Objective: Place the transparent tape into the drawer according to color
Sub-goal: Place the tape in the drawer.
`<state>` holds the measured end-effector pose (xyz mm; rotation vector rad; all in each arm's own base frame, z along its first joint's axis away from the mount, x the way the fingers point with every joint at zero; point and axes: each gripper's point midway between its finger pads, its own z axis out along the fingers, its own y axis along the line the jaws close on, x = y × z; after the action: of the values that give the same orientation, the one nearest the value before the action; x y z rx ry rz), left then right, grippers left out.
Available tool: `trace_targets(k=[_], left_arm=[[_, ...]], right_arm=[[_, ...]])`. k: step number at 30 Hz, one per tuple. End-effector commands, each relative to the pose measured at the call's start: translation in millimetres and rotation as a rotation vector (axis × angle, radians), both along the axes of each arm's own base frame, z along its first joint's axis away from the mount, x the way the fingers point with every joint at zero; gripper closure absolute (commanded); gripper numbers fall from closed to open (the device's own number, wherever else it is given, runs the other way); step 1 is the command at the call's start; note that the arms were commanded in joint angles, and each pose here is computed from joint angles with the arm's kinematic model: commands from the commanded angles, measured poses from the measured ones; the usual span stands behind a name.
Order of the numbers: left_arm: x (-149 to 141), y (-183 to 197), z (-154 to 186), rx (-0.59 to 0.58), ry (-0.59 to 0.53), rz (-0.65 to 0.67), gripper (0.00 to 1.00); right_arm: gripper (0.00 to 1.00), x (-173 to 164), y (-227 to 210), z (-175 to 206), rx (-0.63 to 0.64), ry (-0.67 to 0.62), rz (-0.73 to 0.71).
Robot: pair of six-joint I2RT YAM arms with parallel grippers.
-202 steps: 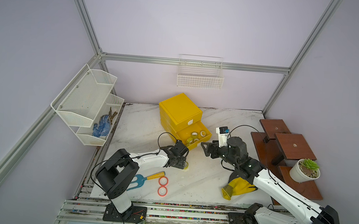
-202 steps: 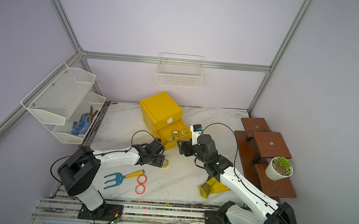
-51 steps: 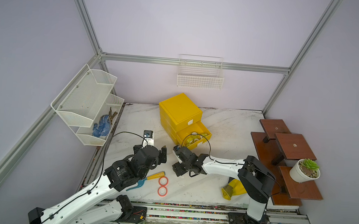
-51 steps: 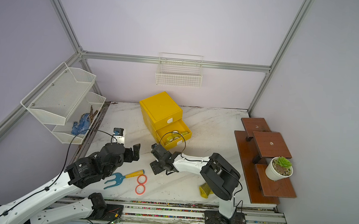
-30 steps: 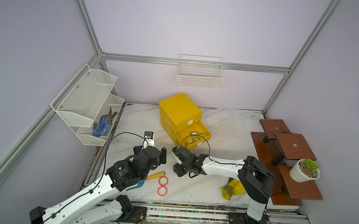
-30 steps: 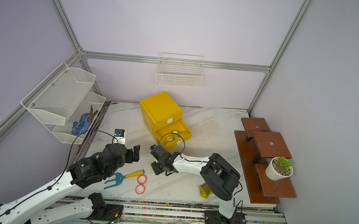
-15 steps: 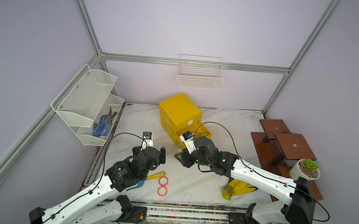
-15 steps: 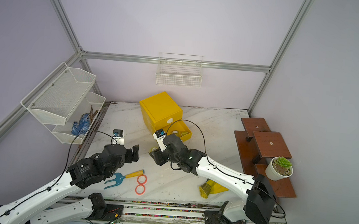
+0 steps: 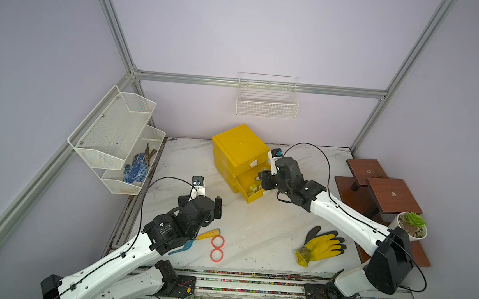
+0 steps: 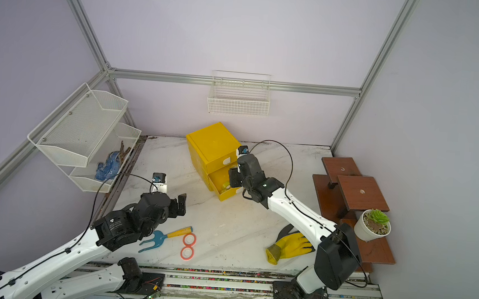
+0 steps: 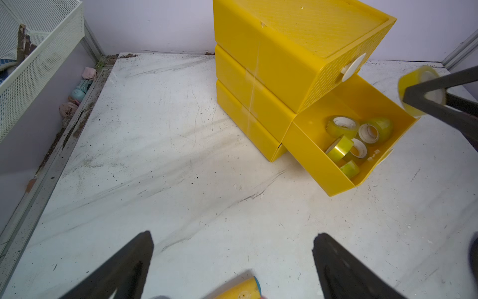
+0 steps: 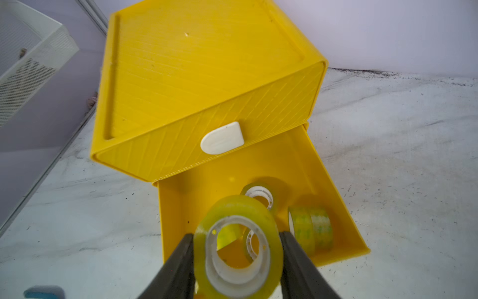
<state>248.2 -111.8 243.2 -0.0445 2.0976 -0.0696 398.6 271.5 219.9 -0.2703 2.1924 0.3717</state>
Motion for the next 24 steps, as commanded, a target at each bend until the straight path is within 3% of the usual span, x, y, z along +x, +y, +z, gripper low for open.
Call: trace_targets(k=[1, 5, 10, 13, 24], left_arm=[[2.0, 0.2, 9.5, -0.02, -0.01, 0.008, 0.0], [1.9, 0.0, 8.8, -0.026, -0.002, 0.009, 0.0], [1.8, 0.9, 9.4, -0.028, 0.006, 0.012, 0.0], [1.7, 1.9, 8.7, -0.03, 0.01, 0.015, 0.0], [0.5, 0.9, 5.9, -0.045, 0.031, 0.005, 0.0]], right_arm=[[0.51, 14.1, -9.8, -14.4, -0.077, 0.026, -0.067], [0.46, 24.4, -11.5, -24.6, -0.095, 0.039, -0.094], [0.26, 27.7, -9.2, -19.2, -0.073, 0.03, -0.093], [0.2, 25.4, -8.0, -8.6, -0.052, 0.013, -0.08], [0.15, -15.7, -2.3, 34.1, 0.09, -0.034, 0.068]])
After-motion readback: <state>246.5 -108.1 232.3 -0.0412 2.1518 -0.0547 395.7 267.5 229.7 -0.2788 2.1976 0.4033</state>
